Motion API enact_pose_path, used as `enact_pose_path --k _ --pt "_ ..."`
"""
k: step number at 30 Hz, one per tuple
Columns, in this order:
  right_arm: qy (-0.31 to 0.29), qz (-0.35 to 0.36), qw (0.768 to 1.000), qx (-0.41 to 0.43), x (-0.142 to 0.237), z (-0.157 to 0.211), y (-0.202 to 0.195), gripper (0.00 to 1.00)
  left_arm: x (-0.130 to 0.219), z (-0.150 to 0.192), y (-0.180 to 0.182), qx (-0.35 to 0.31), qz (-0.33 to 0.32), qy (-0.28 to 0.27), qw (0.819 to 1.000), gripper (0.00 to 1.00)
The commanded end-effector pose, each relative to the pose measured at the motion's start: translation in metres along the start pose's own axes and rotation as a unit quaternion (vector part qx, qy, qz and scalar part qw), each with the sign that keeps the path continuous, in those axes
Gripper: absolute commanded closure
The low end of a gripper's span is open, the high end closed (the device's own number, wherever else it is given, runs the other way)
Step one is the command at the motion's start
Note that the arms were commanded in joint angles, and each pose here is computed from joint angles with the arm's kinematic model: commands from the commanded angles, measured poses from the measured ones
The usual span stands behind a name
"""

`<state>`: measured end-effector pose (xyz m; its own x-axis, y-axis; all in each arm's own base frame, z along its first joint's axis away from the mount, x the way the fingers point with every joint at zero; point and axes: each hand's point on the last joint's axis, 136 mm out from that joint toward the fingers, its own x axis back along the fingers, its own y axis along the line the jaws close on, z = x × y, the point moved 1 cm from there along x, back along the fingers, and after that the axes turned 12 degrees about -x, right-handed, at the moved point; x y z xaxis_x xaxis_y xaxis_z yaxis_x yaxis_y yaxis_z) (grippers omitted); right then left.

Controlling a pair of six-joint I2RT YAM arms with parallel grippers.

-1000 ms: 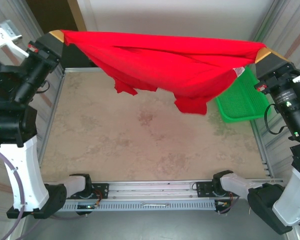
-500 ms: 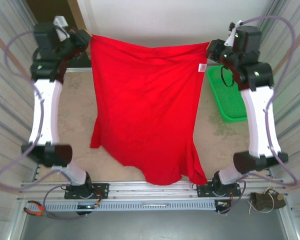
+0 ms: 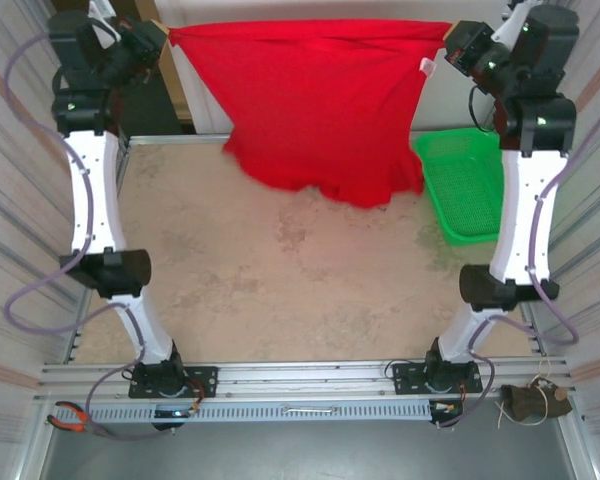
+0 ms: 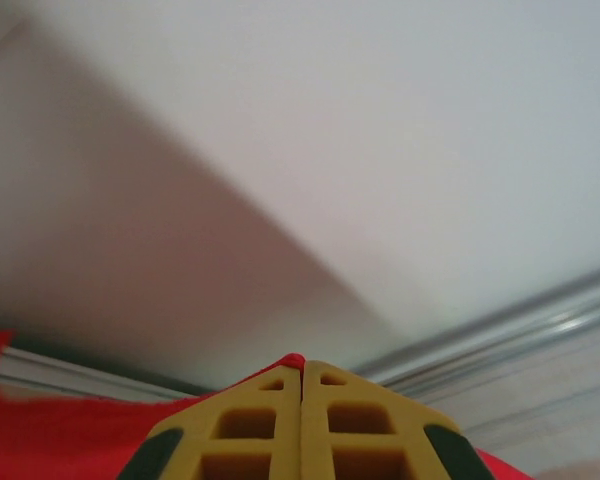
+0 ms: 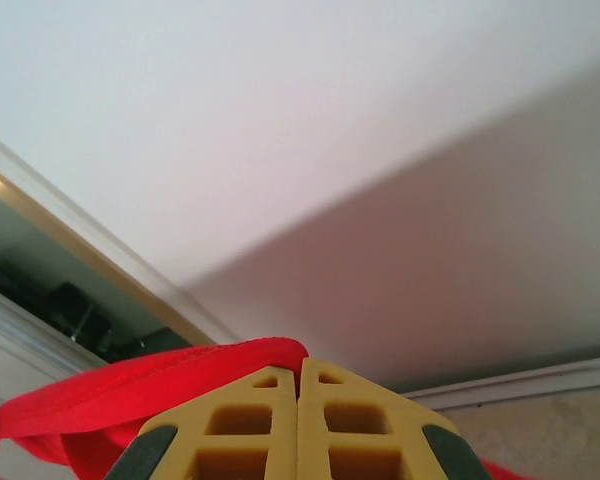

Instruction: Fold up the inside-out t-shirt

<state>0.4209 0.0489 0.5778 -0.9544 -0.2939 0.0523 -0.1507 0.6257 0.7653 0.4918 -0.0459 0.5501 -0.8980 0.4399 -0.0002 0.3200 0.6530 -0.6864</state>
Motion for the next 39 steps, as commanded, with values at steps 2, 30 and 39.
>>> enact_pose_path --k 2,30,39 --pt "-0.001 0.009 1.000 -0.007 0.035 0.017 -0.010 1.00 0.041 0.012 -0.020 -0.033 0.016 -0.004 0.999 1.00" --pt "0.220 0.407 0.879 -0.113 0.202 0.385 -0.340 1.00 0.288 0.430 0.246 0.125 -0.361 0.221 0.898 0.91" --pt "0.225 0.419 0.874 -0.097 0.205 0.389 -0.345 1.00 0.281 0.401 0.213 0.097 -0.317 0.196 0.923 0.29"
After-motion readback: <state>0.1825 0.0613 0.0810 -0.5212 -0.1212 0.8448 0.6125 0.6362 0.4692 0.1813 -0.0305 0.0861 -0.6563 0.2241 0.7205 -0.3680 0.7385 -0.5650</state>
